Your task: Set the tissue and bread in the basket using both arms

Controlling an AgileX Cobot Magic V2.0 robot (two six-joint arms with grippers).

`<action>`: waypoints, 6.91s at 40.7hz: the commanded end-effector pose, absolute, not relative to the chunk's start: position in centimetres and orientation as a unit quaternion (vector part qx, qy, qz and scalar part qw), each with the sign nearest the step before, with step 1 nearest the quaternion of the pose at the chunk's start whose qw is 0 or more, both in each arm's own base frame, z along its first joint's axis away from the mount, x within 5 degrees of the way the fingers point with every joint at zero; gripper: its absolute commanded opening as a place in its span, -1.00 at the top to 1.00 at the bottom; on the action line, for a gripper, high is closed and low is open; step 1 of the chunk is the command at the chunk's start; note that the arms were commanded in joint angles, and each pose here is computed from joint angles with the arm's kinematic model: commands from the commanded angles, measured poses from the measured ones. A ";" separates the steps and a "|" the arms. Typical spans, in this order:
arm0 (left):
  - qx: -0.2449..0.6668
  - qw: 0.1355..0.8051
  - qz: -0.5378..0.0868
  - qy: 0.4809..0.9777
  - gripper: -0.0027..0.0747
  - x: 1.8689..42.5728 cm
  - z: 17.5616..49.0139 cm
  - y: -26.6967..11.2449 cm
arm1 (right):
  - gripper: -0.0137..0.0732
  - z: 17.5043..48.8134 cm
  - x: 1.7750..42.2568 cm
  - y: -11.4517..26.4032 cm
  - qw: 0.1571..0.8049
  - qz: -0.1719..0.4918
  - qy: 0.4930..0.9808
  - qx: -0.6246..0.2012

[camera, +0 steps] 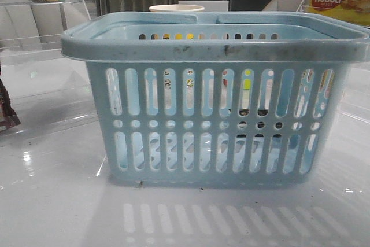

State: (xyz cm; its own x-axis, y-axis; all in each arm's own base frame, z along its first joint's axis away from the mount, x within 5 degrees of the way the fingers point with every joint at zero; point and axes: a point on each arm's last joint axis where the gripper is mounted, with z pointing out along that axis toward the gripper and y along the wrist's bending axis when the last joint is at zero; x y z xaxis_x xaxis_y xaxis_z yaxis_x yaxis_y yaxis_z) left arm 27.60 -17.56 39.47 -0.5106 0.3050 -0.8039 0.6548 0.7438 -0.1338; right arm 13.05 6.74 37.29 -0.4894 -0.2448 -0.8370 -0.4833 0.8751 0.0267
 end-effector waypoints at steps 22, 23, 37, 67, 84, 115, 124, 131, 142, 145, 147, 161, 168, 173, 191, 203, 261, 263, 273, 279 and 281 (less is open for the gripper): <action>0.307 0.358 -0.230 0.851 -0.26 30.5 34.3 -22.9 | -0.68 38.8 13.1 6.7 0.503 0.133 0.827 -0.211; 0.307 0.359 -0.230 0.851 -0.31 30.5 34.3 -22.9 | -0.68 38.8 13.1 6.7 0.503 0.133 0.827 -0.211; 0.356 0.430 -0.158 0.814 -0.33 26.3 41.1 -18.9 | -0.68 38.8 13.1 6.7 0.503 0.133 0.827 -0.211; 0.284 0.497 -0.109 0.813 -0.33 11.8 42.2 -7.5 | -0.68 38.7 13.5 6.7 0.505 0.119 0.827 -0.216; 0.232 0.509 -0.102 0.823 -0.33 8.7 37.5 -4.7 | -0.68 38.0 8.4 3.8 0.482 0.106 0.850 -0.186; 0.224 0.517 -0.111 0.819 0.53 9.0 37.1 -4.9 | 0.22 33.8 5.7 2.0 0.475 0.080 0.863 -0.152; 0.224 0.517 -0.111 0.819 0.69 9.0 37.1 -4.9 | 0.55 33.8 5.7 2.0 0.476 0.080 0.863 -0.152; 0.224 0.517 -0.111 0.819 0.69 9.0 37.1 -4.9 | 0.55 33.8 5.7 2.0 0.475 0.081 0.863 -0.151; 0.224 0.517 -0.111 0.819 0.69 9.0 37.1 -4.9 | 0.55 33.8 5.7 2.0 0.475 0.081 0.863 -0.151; 0.224 0.517 -0.111 0.819 0.69 9.0 37.1 -4.9 | 0.55 33.8 5.7 2.0 0.475 0.081 0.863 -0.151; 0.224 0.517 -0.111 0.819 0.69 9.0 37.1 -4.9 | 0.55 33.8 5.7 2.0 0.475 0.081 0.863 -0.151; 0.135 0.587 -0.094 0.793 0.69 6.4 36.0 -2.1 | 0.55 33.8 5.7 2.0 0.475 0.081 0.863 -0.151; 0.103 0.670 -0.066 0.732 0.69 4.9 33.0 -1.2 | 0.55 33.8 5.7 2.0 0.475 0.081 0.863 -0.151; 0.068 0.714 -0.041 0.696 0.69 4.4 30.0 -0.7 | 0.55 33.8 5.7 2.0 0.475 0.081 0.863 -0.151; 0.009 0.767 -0.012 0.641 0.69 5.4 21.7 -0.1 | 0.55 33.8 5.7 2.0 0.475 0.081 0.863 -0.151; 0.009 0.775 -0.010 0.632 0.69 5.3 22.0 -0.1 | 0.55 33.8 5.7 2.0 0.476 0.081 0.863 -0.151; 0.009 0.775 -0.010 0.632 0.69 5.3 22.0 -0.1 | 0.55 25.4 4.8 0.6 0.694 0.067 0.716 -0.020; 0.009 0.775 -0.010 0.632 0.69 5.3 22.0 -0.1 | 0.55 24.5 4.8 0.5 0.707 0.067 0.704 -0.005; 0.009 0.775 -0.010 0.632 0.69 5.3 22.0 -0.1 | 0.55 21.7 5.3 0.1 0.738 0.042 0.673 0.031; 0.009 0.775 -0.010 0.632 0.69 5.3 22.0 -0.1 | 0.55 20.7 5.5 0.1 0.736 0.042 0.675 0.031; 0.009 0.775 -0.010 0.632 0.69 5.3 22.0 -0.1 | 0.55 20.6 5.5 0.1 0.736 0.042 0.675 0.031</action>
State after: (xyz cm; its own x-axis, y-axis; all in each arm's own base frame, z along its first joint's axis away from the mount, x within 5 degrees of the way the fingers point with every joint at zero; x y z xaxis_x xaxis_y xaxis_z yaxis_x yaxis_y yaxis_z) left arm 5.59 -0.19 21.24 0.1011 0.0022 -0.9949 0.0338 0.9994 0.0056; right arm 5.67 0.14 19.40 -0.0455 0.0971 -0.9942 -0.0152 0.9951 0.0979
